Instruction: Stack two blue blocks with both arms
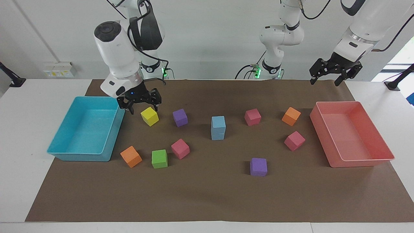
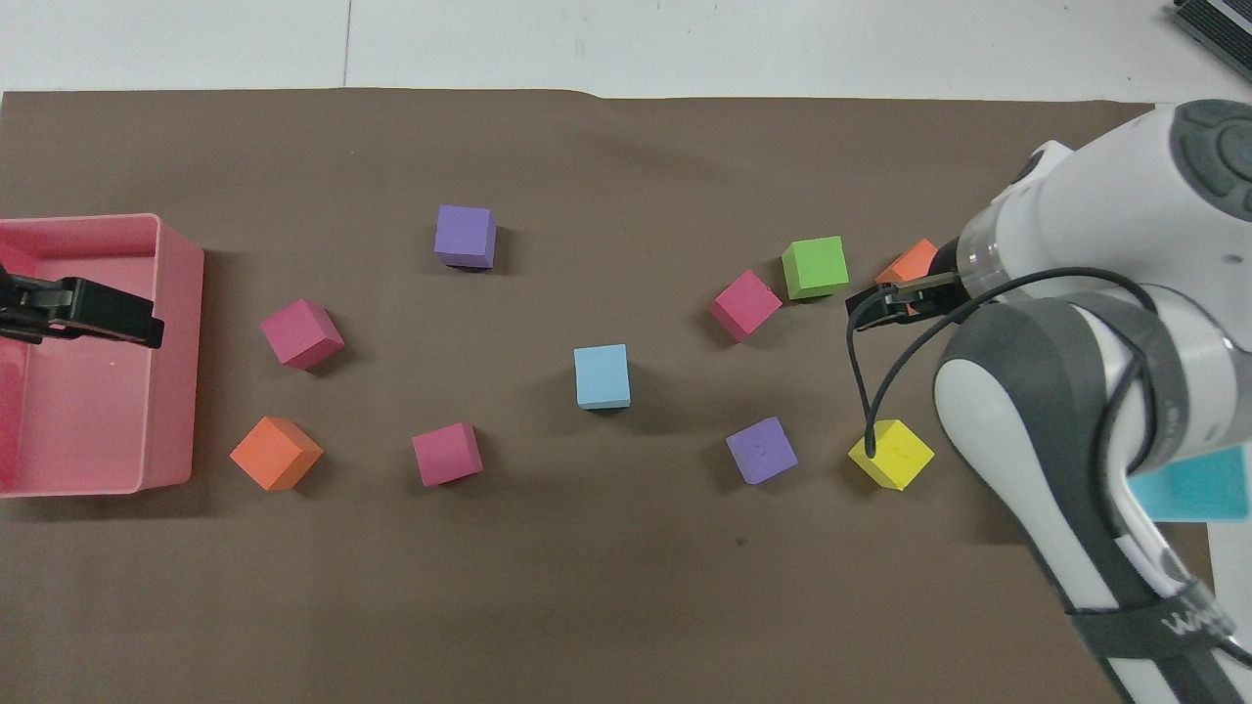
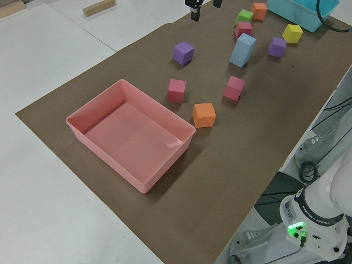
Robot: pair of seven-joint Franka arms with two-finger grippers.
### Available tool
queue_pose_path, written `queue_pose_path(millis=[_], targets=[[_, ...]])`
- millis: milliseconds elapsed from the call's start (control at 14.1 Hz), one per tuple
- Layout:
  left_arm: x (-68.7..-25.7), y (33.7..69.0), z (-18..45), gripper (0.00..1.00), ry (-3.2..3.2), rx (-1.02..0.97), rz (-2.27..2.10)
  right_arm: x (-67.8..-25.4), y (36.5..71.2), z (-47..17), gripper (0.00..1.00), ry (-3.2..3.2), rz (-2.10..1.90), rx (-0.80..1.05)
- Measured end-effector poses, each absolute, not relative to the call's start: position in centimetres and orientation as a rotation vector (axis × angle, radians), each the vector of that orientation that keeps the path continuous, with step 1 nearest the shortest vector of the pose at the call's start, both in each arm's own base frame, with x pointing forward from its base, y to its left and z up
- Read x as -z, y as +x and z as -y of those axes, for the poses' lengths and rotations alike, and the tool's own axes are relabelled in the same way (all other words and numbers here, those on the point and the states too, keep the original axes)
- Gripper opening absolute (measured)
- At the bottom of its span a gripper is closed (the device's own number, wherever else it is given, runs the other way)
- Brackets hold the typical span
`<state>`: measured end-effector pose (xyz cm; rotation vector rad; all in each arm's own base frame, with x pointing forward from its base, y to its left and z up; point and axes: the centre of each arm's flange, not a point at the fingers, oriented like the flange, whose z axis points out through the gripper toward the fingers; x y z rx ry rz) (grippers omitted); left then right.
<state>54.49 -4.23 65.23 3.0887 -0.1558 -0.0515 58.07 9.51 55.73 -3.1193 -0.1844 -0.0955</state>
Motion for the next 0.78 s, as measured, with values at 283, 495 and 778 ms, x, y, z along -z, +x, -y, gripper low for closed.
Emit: queue_pose_path(millis=[283,495,778], targets=[[-65.4,54.4,4.5,1.0,3.088,0.054,0.167,-61.2,55.6,-6.8,1.0,-3.141,0.128,0.11],[-65.3,54.3,4.2,1.0,3.088,0.064,0.16,-64.6,54.4,-3.3,1.0,-3.148,0.032,0.079],[-65.3,54.3,4.2,1.0,3.086,0.065,0.187,-66.1,53.6,1.2,1.0,-3.148,-0.086,0.072]])
